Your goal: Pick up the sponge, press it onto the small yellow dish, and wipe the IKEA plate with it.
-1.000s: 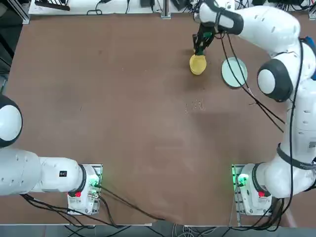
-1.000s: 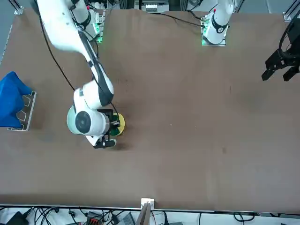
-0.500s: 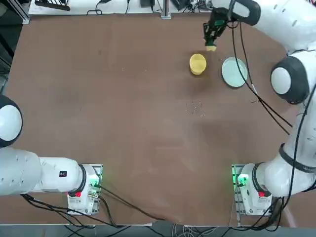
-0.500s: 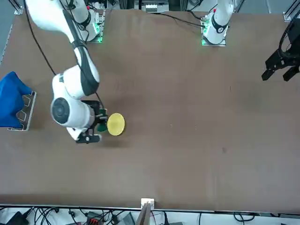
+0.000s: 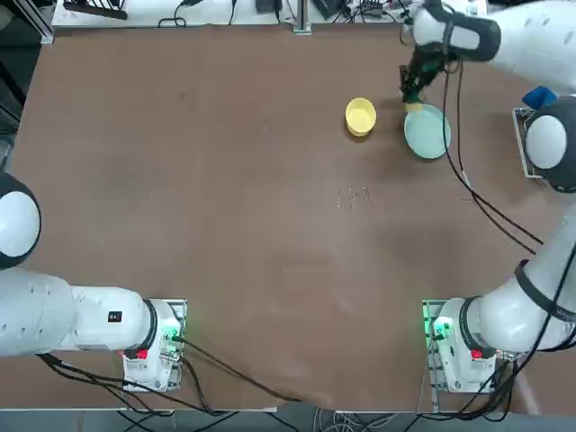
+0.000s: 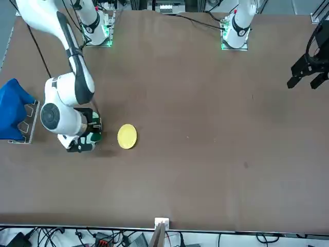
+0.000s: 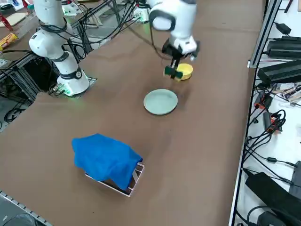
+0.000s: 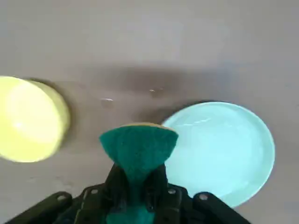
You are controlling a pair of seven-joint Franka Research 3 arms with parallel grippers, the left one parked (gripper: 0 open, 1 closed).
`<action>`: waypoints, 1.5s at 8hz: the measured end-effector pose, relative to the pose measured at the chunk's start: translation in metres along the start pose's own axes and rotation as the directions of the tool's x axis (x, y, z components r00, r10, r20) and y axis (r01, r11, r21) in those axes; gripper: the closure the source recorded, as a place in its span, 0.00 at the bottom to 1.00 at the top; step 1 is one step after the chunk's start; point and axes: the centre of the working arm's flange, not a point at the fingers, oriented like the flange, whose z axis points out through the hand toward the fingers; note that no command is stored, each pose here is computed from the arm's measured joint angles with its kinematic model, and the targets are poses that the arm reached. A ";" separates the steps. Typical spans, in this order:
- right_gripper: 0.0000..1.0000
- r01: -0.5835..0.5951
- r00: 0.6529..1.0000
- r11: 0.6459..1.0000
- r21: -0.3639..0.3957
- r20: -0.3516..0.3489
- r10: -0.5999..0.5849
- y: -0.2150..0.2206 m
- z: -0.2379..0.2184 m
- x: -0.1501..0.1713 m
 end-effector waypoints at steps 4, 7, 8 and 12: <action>0.79 0.059 0.996 0.998 0.004 -0.062 -0.059 0.077 0.073 -0.045; 0.79 0.070 0.995 0.998 0.003 -0.075 -0.069 0.071 0.082 -0.057; 0.79 0.071 0.994 0.997 0.002 -0.079 -0.071 0.071 0.079 -0.058; 0.79 0.081 0.995 0.997 0.003 -0.064 -0.081 0.071 0.085 -0.063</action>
